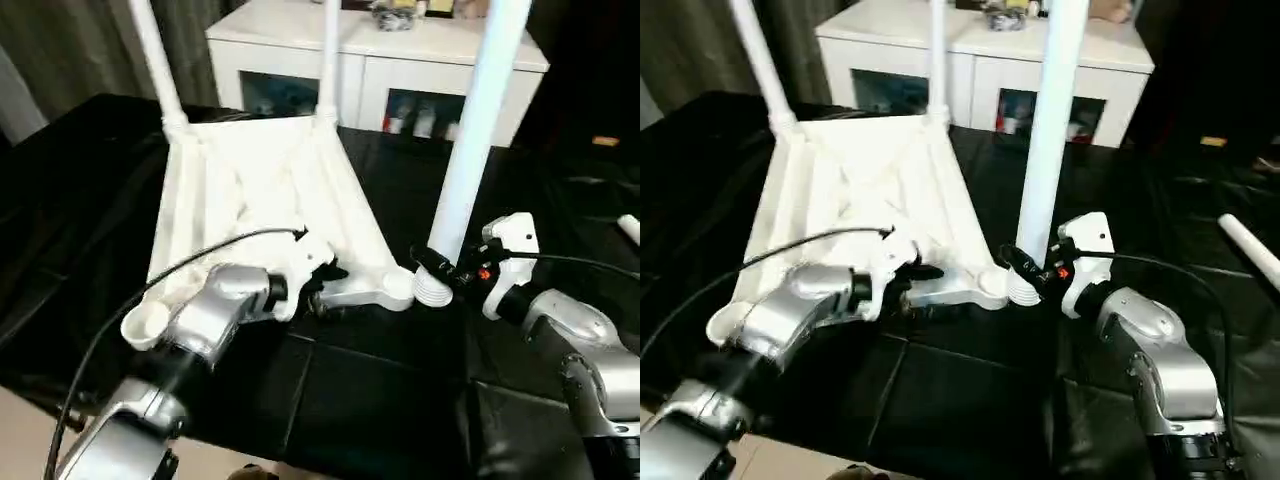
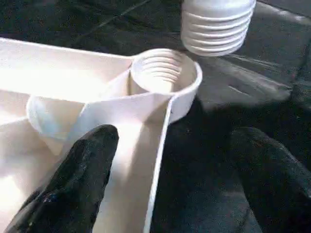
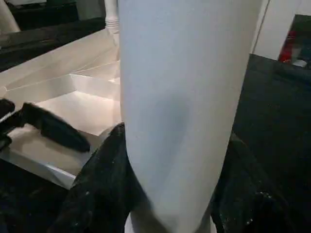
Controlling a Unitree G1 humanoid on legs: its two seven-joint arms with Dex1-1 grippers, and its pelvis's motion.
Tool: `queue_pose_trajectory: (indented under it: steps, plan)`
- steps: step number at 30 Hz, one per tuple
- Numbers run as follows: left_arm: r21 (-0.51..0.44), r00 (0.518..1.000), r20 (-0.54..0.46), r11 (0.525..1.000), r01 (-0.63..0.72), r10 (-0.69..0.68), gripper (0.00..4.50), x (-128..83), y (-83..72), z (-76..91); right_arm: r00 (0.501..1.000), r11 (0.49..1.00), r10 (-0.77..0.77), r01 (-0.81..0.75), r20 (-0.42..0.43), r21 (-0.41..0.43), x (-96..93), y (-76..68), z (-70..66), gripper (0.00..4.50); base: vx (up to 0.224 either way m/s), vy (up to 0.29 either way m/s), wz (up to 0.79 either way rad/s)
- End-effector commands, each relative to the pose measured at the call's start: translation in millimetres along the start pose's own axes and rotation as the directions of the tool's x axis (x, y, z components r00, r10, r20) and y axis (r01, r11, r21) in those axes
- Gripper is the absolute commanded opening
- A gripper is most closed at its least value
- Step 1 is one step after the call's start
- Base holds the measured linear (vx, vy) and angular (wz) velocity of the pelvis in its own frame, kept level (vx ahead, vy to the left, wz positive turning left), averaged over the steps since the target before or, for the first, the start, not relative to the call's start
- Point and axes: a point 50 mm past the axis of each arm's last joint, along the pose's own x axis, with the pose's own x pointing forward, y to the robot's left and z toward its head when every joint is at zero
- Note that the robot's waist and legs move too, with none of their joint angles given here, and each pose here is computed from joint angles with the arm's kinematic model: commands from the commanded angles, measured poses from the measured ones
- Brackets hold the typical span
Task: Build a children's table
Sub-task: Insert table leg to table base
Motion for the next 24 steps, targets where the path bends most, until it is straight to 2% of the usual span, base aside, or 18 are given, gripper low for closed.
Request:
queue_pose_trajectory:
  steps: [1, 5, 11, 20, 21, 24]
  plan:
    - [0.009, 0.996, -0.069, 0.999, 0.053, -0.052, 3.72, 2.5, -2.3, 0.4, 1.000, 1.000, 0.012, -0.012, 0.001, -0.028, -1.0, 1.7, 5.5, 1.86, 0.000, 0.000, 0.00]
    - [0.001, 0.992, -0.121, 0.999, 0.033, -0.032, 3.38, 5.7, 3.0, -0.8, 1.000, 0.999, 0.000, -0.001, -0.006, -0.044, -0.6, 0.7, 6.0, 1.86, 0.000, 0.000, 0.00]
    - [0.000, 0.992, -0.125, 1.000, -0.002, 0.002, 2.87, 6.9, 9.8, 2.5, 1.000, 0.999, 0.001, -0.001, 0.002, -0.042, 0.5, 2.0, 7.2, 1.86, 0.000, 0.000, 0.00]
    - [0.005, 0.982, -0.184, 0.999, 0.047, -0.045, 2.30, 3.3, 11.9, 0.5, 1.000, 0.999, 0.009, -0.009, 0.000, -0.045, 0.6, 2.7, 7.1, 1.86, 0.000, 0.000, 0.00]
    - [0.001, 0.980, -0.191, 0.999, 0.049, -0.047, 2.07, 2.9, 12.2, -0.5, 1.000, 0.999, 0.011, -0.011, 0.001, -0.045, 0.7, 3.3, 7.1, 1.86, 0.000, 0.000, 0.00]
    - [-0.001, 0.980, -0.195, 0.999, 0.045, -0.044, 1.96, 2.6, 12.9, -1.4, 1.000, 0.999, 0.012, -0.012, 0.002, -0.045, 1.0, 3.8, 7.2, 1.86, 0.000, 0.000, 0.00]
